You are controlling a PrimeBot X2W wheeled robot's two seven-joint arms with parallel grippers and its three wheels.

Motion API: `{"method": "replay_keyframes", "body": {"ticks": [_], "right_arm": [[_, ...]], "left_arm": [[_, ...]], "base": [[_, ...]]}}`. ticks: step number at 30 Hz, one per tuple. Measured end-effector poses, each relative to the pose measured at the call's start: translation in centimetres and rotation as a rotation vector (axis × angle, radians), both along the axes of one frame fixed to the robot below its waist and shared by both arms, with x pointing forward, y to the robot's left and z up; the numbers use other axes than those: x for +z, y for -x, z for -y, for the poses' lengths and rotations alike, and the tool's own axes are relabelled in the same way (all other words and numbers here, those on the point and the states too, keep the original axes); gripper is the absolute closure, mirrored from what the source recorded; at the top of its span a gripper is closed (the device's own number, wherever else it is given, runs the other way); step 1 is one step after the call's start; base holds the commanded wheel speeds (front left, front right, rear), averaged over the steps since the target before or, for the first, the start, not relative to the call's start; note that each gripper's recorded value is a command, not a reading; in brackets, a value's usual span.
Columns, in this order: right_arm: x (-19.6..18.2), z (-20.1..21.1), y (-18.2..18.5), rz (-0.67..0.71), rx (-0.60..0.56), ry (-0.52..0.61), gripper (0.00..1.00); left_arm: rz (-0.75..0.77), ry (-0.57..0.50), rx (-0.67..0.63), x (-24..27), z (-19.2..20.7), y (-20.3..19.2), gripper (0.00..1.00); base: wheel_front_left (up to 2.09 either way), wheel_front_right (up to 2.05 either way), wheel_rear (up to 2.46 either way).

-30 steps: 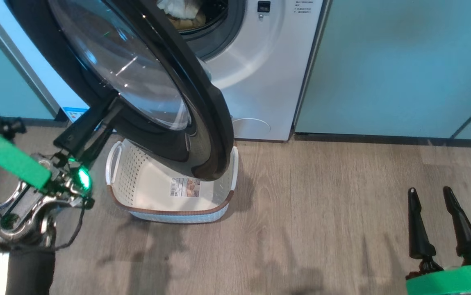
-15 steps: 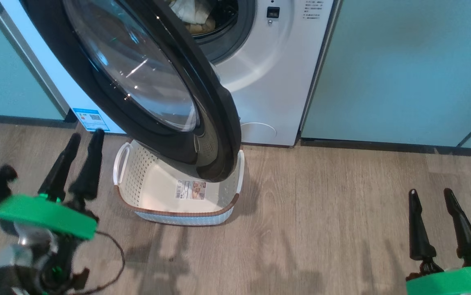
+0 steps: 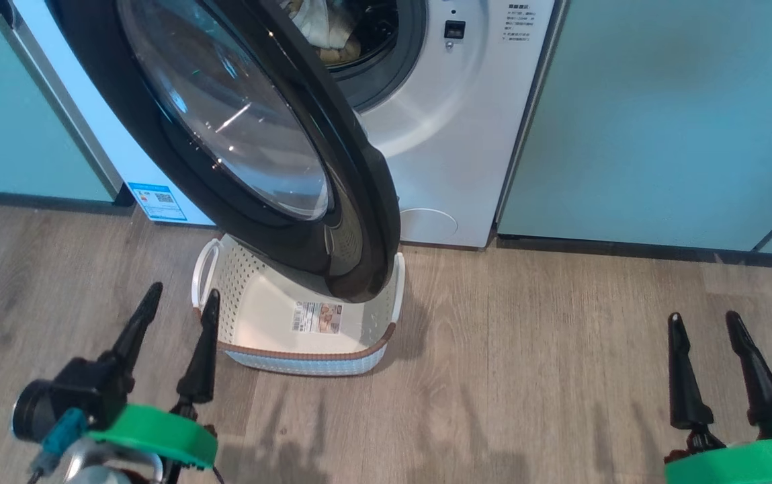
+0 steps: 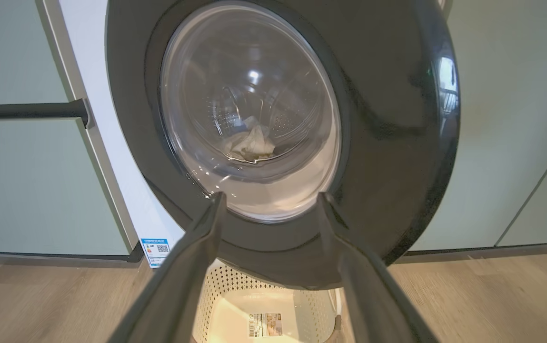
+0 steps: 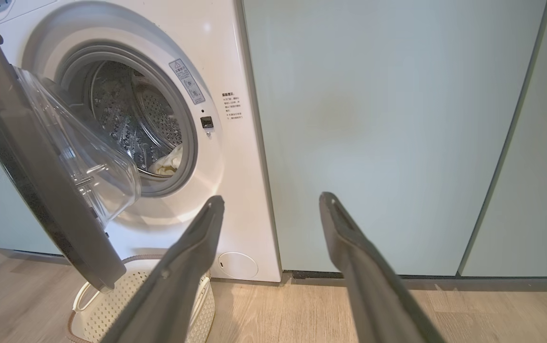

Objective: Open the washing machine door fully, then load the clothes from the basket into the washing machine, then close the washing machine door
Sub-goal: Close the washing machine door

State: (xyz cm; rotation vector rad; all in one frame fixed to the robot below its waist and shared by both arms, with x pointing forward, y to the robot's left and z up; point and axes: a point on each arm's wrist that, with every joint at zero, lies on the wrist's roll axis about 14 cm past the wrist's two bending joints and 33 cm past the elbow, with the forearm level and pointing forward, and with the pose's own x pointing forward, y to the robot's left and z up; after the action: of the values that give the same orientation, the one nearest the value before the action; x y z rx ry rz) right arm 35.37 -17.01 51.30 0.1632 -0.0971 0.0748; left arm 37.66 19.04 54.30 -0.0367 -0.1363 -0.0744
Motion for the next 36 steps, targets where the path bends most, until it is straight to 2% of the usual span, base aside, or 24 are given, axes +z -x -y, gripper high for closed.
{"method": "replay_keyframes", "body": {"ticks": [29,31,36], "right_arm": [[0.1,0.2,0.2,-0.003,-0.005,0.010,0.00],[0.1,0.1,0.2,-0.002,-0.002,0.010,1.00],[-0.1,-0.5,0.0,-0.014,0.017,0.006,1.00]], "left_arm": [[-0.012,-0.025,-0.003,-0.5,1.2,0.3,0.00],[-0.012,-0.025,-0.002,-0.5,1.2,0.3,0.00],[-0.017,-0.024,-0.006,-0.6,1.3,0.6,0.00]], "base": [[0.00,0.00,0.00],[0.00,0.00,0.00],[0.00,0.00,0.00]]}}
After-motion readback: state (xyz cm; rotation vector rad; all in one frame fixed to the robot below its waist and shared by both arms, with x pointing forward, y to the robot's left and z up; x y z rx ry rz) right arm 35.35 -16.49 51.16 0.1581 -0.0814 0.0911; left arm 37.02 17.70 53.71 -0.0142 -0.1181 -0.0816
